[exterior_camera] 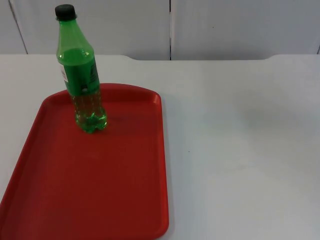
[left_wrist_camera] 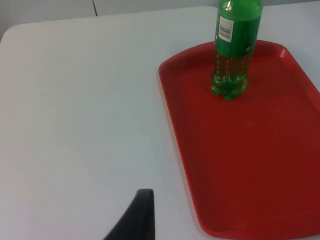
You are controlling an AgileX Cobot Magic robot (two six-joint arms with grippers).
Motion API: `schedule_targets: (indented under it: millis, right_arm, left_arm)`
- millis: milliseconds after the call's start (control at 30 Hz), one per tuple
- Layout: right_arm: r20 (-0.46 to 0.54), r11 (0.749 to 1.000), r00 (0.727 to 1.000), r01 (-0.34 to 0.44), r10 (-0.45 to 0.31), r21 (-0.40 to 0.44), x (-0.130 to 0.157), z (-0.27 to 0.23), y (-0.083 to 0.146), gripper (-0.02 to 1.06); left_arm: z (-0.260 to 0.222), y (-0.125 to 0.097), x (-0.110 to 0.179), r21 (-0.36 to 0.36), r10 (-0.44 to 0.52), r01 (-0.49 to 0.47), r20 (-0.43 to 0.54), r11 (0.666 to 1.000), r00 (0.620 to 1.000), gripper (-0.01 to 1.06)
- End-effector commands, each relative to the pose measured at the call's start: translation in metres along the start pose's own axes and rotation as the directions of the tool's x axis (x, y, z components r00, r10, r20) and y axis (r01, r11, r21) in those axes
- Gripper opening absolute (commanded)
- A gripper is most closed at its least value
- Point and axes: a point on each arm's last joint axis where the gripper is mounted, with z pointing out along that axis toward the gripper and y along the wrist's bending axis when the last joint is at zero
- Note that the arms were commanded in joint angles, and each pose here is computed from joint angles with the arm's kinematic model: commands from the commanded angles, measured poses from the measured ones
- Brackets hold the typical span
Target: Place the bottle upright on the tray.
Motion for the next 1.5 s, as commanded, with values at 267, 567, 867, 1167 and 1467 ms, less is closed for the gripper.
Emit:
schedule_targets:
  millis: [267, 567, 867, 1167, 1467]
  right_arm:
    - [0.11, 1.0, 0.994, -0.025, 0.024, 0.011, 0.058, -0.021, 0.001, 0.0]
    - [0.189, 0.998, 0.98, -0.068, 0.063, 0.018, 0.1, -0.018, 0.0, 0.0]
    - [0.318, 0.993, 0.946, 0.087, -0.059, -0.074, 0.13, -0.009, 0.041, 0.0]
    - [0.624, 0.899, 0.743, 0.414, -0.242, -0.144, 0.129, -0.029, 0.098, 0.0]
    - [0.685, 0.889, 0.706, 0.413, -0.176, -0.197, 0.129, -0.014, 0.113, 0.0]
  left_arm:
    - [0.0, -0.001, 0.001, 0.005, -0.005, 0.005, 0.003, 1.0, 1.0, 1.05]
    - [0.0, -0.001, 0.001, 0.005, -0.005, 0.005, 0.003, 1.0, 1.0, 1.05]
    - [0.0, -0.001, 0.001, 0.005, -0.005, 0.005, 0.003, 1.0, 1.0, 1.05]
    - [0.0, -0.001, 0.001, 0.005, -0.005, 0.005, 0.003, 1.0, 1.0, 1.05]
    - [0.0, -0.001, 0.001, 0.005, -0.005, 0.005, 0.003, 1.0, 1.0, 1.05]
